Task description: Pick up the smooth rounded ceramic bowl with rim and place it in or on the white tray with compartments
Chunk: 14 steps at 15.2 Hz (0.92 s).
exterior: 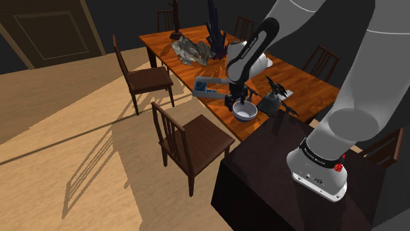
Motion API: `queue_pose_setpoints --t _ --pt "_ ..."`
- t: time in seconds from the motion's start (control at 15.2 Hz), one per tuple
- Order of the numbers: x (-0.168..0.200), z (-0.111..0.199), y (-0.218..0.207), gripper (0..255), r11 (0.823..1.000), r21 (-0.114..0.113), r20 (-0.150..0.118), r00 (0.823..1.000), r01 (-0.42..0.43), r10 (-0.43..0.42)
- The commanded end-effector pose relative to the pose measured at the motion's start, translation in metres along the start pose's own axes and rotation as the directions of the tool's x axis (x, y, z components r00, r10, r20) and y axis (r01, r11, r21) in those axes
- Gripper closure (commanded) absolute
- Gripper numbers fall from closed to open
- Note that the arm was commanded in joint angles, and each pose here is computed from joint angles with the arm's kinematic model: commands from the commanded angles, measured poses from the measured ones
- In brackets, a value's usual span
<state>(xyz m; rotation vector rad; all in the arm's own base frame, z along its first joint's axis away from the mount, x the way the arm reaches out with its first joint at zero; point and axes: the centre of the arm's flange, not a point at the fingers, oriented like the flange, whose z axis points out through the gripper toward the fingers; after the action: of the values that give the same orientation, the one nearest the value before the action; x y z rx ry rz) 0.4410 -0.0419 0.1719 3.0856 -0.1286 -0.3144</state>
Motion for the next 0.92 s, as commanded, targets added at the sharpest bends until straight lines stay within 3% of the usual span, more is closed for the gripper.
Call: queue_pose_setpoints --t 0.0,0.33,0.86 --pt "0.001 0.012 0.0 0 1.0 -0.001 -0.001 1.0 0.001 -0.001" --pt "0.001 0.042 0.0 0 1.0 -0.001 -0.001 1.0 0.001 -0.001" --pt "0.001 0.042 0.0 0 1.0 -0.001 -0.001 1.0 0.001 -0.001"
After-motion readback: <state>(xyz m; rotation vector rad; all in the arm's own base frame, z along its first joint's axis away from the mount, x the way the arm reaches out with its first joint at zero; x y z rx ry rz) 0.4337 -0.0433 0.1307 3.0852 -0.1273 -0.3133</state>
